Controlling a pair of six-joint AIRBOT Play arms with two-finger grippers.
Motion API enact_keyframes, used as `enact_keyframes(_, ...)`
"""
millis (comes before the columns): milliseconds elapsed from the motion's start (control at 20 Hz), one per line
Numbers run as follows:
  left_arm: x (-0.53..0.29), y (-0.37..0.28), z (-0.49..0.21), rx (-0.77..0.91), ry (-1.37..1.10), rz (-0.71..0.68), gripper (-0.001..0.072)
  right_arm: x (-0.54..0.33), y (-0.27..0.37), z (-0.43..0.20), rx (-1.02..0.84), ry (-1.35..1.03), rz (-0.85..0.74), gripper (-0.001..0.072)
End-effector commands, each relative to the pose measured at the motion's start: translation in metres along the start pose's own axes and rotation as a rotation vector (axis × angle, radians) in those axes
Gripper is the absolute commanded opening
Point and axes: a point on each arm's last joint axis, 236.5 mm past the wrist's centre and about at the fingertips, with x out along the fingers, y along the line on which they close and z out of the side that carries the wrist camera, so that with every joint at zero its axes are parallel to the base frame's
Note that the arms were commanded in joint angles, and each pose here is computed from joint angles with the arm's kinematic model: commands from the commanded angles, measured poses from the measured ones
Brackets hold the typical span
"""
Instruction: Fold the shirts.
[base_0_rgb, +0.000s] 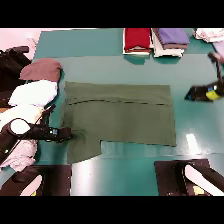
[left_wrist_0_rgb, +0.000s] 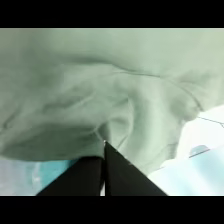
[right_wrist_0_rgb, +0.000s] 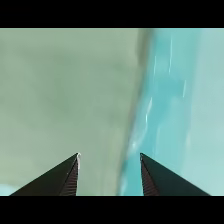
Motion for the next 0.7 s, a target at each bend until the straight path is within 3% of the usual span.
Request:
enact_keyframes(0, -0.011, -0.006, 0.009, 0.055, -0.016, 0.013, 0.0020, 0.047, -0.029, -0.096, 0.164, 0.224, 0.020, 0.0524)
enact_keyframes(50, -0.011, -0.006, 0.009, 0.056, -0.016, 0.013, 0.0020, 0.064, -0.032, -0.126, 0.215, 0.286, 0.039, 0.0557)
enact_keyframes(200, -0.011, -0.006, 0.009, 0.070, -0.017, 0.013, 0.0020, 0.099, -0.011, -0.170, 0.321, 0.368, 0.156, 0.0552)
enact_keyframes(250, -0.011, -0.006, 0.009, 0.070, -0.017, 0.013, 0.0020, 0.105, -0.002, -0.173, 0.329, 0.367, 0.192, 0.0544)
enact_keyframes(300, -0.011, -0.006, 0.009, 0.070, -0.016, 0.013, 0.0020, 0.105, -0.002, -0.165, 0.315, 0.357, 0.192, 0.0471)
enact_keyframes(350, -0.011, -0.005, 0.009, 0.074, -0.016, 0.015, 0.0020, 0.105, 0.000, -0.158, 0.292, 0.351, 0.194, 0.0443)
enact_keyframes(650, -0.011, -0.005, 0.008, 0.092, -0.011, 0.015, 0.0020, 0.120, 0.003, -0.147, 0.184, 0.450, 0.130, 0.0439)
